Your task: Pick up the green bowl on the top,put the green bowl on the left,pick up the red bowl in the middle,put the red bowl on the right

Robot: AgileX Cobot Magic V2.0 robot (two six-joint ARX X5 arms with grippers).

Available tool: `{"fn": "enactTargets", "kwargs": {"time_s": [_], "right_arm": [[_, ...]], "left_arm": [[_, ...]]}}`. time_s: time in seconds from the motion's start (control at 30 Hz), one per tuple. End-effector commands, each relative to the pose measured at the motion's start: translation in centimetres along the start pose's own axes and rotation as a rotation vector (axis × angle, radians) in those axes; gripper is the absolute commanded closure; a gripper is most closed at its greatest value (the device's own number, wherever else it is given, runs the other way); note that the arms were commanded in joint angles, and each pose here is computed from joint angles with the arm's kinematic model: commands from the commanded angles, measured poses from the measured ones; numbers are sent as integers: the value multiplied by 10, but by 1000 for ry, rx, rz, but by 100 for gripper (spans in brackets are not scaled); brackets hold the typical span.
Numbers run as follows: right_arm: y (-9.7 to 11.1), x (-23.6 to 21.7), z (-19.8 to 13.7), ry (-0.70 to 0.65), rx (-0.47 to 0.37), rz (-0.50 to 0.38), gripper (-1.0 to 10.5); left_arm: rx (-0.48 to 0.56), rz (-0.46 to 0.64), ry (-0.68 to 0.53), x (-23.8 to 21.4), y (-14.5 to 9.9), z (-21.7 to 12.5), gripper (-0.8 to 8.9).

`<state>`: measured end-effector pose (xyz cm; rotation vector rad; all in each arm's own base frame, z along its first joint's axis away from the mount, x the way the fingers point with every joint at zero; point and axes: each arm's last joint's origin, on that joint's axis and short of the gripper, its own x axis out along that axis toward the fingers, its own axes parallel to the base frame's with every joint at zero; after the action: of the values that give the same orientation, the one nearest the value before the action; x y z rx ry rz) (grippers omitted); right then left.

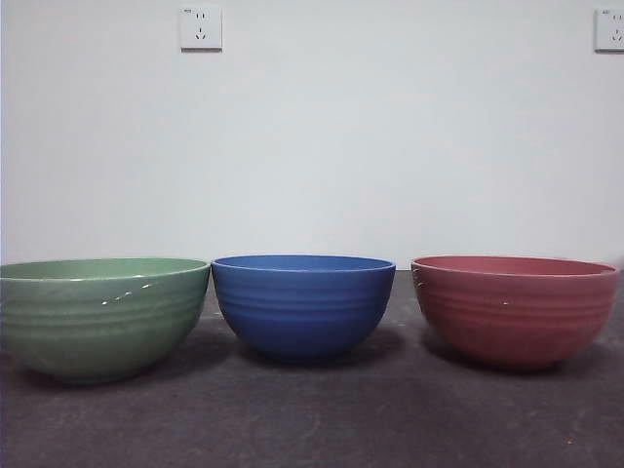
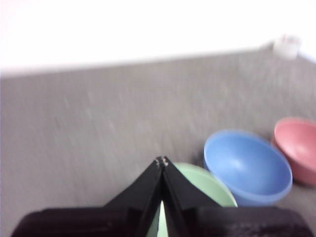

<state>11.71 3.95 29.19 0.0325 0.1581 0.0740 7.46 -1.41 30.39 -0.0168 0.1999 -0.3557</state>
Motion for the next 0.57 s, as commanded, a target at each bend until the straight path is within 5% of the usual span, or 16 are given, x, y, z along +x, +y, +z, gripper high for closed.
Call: {"fn": "enactTargets", "kwargs": {"time_s": [0.03, 0.27, 0.57], "right_arm": [[0, 0, 0, -3, 10, -3, 941], [0, 0, -1, 7, 6, -4, 941], [0, 0, -2, 10, 5, -4, 941]], "left_arm": [[41, 128, -80, -14, 1, -12, 816], [25, 383, -84, -4, 12, -65, 816], [14, 390, -61, 32, 25, -121, 816]]}}
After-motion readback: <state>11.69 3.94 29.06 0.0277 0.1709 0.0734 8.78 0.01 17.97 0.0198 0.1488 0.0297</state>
